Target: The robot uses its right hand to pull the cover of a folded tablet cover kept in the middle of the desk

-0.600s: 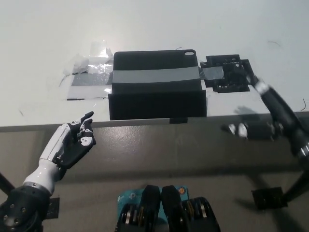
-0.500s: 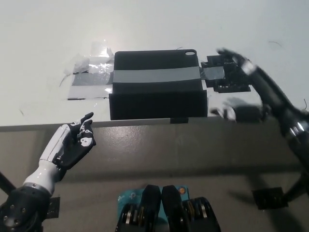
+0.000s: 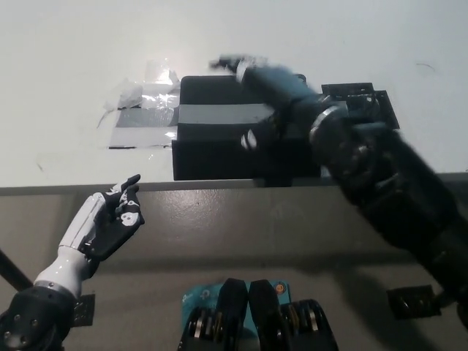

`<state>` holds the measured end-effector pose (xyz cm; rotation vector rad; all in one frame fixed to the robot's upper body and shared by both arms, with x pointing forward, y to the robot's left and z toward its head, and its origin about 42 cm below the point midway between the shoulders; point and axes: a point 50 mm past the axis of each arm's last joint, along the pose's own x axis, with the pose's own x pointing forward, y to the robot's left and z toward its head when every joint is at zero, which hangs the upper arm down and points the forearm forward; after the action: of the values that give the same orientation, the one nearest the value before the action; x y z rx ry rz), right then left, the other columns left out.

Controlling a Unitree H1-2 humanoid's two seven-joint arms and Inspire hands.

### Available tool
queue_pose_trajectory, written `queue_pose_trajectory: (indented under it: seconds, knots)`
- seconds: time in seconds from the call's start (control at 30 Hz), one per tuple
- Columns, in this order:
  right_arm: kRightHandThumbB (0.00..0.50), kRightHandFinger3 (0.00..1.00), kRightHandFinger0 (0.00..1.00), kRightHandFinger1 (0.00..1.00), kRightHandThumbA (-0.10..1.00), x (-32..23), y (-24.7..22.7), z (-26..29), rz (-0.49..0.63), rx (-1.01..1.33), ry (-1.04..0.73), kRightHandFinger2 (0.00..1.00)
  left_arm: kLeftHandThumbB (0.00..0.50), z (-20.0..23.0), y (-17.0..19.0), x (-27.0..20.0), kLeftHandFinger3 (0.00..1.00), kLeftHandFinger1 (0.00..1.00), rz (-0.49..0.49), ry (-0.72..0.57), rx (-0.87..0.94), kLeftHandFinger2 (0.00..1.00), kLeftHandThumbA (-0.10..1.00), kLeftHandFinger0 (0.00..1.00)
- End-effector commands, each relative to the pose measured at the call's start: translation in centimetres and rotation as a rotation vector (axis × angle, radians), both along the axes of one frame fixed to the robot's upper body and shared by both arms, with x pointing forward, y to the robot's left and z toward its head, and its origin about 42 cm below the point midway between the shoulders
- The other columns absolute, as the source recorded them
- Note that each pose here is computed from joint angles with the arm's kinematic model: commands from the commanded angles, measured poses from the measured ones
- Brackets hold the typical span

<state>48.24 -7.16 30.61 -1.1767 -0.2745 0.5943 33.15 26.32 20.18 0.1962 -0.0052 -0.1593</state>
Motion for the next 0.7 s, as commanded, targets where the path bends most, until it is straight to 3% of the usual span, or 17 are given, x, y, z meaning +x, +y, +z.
queue_pose_trajectory:
  seconds: [0.0,0.4,0.67]
  knots:
    - [0.500,1.00,1.00,1.00,1.00,1.3,0.8,-0.2,-0.001,-0.181,-0.027,1.00,0.192,1.5,-0.1,0.1,1.00,1.00,-0.025,-0.053,0.020,1.00,0.56,1.00]
    - [0.500,1.00,1.00,1.00,1.00,3.2,-1.1,-2.5,-0.134,-0.241,0.090,1.00,0.194,2.6,-0.3,0.9,1.00,1.00,-0.041,-0.073,0.039,1.00,0.55,1.00]
    - [0.500,1.00,1.00,1.00,0.92,3.5,-2.5,-3.6,-0.240,-0.223,0.178,1.00,0.178,2.9,-0.5,0.9,1.00,1.00,-0.054,-0.084,0.042,1.00,0.53,1.00]
